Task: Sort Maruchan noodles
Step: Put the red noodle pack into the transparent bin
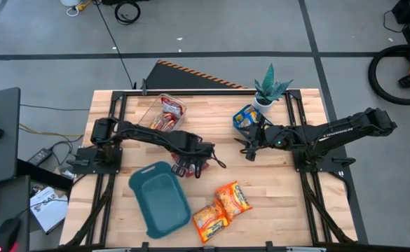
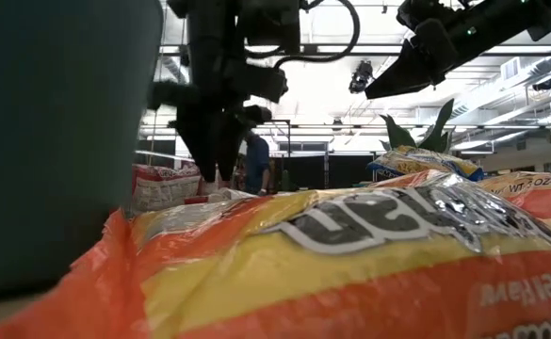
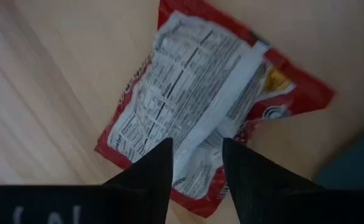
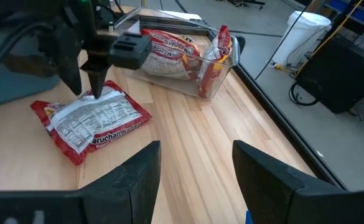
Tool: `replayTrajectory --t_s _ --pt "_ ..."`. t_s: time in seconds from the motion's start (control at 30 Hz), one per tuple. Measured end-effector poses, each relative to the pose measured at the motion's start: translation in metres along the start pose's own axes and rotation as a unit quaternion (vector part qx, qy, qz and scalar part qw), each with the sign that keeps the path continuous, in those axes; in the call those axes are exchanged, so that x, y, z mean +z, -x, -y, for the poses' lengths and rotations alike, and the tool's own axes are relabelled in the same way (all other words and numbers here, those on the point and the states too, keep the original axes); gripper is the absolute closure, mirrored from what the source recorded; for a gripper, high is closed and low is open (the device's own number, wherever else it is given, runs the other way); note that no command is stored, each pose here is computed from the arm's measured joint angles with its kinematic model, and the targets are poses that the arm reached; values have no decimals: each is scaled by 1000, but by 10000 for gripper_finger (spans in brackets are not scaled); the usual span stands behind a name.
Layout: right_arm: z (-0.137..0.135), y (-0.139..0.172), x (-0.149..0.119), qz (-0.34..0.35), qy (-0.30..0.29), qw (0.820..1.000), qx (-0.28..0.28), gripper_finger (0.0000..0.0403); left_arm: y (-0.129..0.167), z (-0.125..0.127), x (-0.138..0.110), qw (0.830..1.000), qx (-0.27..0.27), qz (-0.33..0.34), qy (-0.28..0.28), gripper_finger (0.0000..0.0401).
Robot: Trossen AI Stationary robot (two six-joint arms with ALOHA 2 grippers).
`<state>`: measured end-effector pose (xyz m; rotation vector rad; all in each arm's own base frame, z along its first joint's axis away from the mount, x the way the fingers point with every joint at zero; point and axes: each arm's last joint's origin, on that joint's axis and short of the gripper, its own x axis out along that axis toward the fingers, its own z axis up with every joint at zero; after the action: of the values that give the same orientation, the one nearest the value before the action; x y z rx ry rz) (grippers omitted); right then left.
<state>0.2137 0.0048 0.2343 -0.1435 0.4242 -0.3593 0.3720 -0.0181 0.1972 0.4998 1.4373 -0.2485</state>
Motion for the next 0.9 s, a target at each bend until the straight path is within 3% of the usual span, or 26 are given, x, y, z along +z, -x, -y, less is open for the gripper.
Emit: replayTrajectory --t_s 0.23,0.43,0.63,0.9 --pt "0 0 0 0 0 1000 1 199 18 -15 2 999 -24 22 28 259" --pt "0 0 0 0 0 1000 1 199 -3 -14 9 999 -30 6 -13 259" --pt "0 0 0 -2 1 1000 1 199 -21 -14 15 998 5 -18 -64 259" --pt "0 0 -1 -6 3 1000 2 199 -27 -12 16 997 -12 -18 -71 270"
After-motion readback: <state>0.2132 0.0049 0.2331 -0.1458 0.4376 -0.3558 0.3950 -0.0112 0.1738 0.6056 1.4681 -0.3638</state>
